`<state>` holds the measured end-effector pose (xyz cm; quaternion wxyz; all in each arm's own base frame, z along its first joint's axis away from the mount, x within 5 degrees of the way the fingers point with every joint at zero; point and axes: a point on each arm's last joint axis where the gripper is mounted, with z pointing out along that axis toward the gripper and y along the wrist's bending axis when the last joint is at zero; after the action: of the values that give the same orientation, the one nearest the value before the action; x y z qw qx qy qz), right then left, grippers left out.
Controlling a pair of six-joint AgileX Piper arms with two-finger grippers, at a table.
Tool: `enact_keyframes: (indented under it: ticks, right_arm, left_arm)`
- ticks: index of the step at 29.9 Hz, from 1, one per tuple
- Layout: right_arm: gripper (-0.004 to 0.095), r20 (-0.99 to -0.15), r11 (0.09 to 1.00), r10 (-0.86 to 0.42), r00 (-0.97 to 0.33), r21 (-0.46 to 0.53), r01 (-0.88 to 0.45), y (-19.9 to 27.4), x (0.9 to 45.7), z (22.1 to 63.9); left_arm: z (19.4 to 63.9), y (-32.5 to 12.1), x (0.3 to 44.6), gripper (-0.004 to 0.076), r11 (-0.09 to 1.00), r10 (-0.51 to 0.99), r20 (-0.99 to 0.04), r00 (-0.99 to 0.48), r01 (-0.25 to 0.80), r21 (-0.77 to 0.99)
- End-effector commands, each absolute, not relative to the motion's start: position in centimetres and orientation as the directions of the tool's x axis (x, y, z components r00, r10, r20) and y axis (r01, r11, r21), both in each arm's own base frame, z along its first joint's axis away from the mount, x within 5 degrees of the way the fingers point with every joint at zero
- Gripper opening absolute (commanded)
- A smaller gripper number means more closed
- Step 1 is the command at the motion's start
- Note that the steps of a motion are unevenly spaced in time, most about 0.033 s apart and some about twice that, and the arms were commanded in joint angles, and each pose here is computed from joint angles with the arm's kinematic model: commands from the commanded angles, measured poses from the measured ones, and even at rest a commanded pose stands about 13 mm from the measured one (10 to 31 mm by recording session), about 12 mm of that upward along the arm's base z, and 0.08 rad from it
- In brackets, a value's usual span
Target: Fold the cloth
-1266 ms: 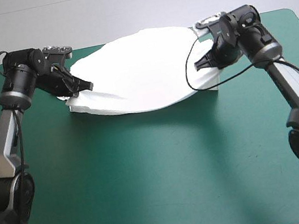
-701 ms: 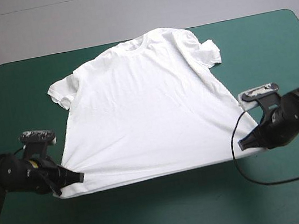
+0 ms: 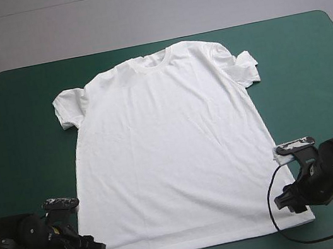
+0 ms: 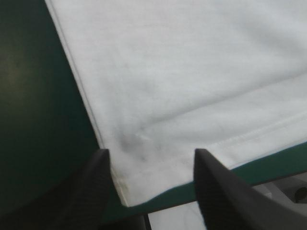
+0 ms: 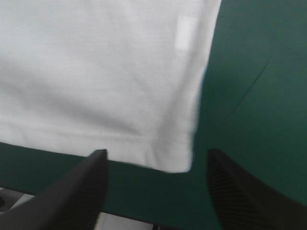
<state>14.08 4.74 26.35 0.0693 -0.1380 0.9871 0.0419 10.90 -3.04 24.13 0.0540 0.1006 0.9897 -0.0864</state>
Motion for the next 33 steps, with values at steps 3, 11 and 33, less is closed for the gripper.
enact_keyframes:
  ticks: [3, 11, 33]
  right_arm:
    - [0.0840, -0.302, 0.958, -0.248, -0.920, 0.068, -0.280, 5.0, 15.3, 28.1]
    - [0.0838, -0.464, 0.966, -0.220, -0.858, 0.022, -0.259, 5.0, 16.9, 30.9]
    - [0.0837, -0.445, 0.970, -0.239, -0.863, -0.062, -0.236, 4.8, 19.0, 30.1]
  left_arm:
    - [25.2, -3.2, 11.9, 0.0517, 0.972, 0.132, -0.231, -0.964, 0.172, -0.163]
    - [30.6, -3.1, 17.7, 0.0517, 0.987, 0.049, -0.557, -0.829, 0.127, -0.101]
    - [25.4, -4.5, 36.0, 0.0517, 0.999, 0.022, -0.588, -0.809, 0.037, -0.013]
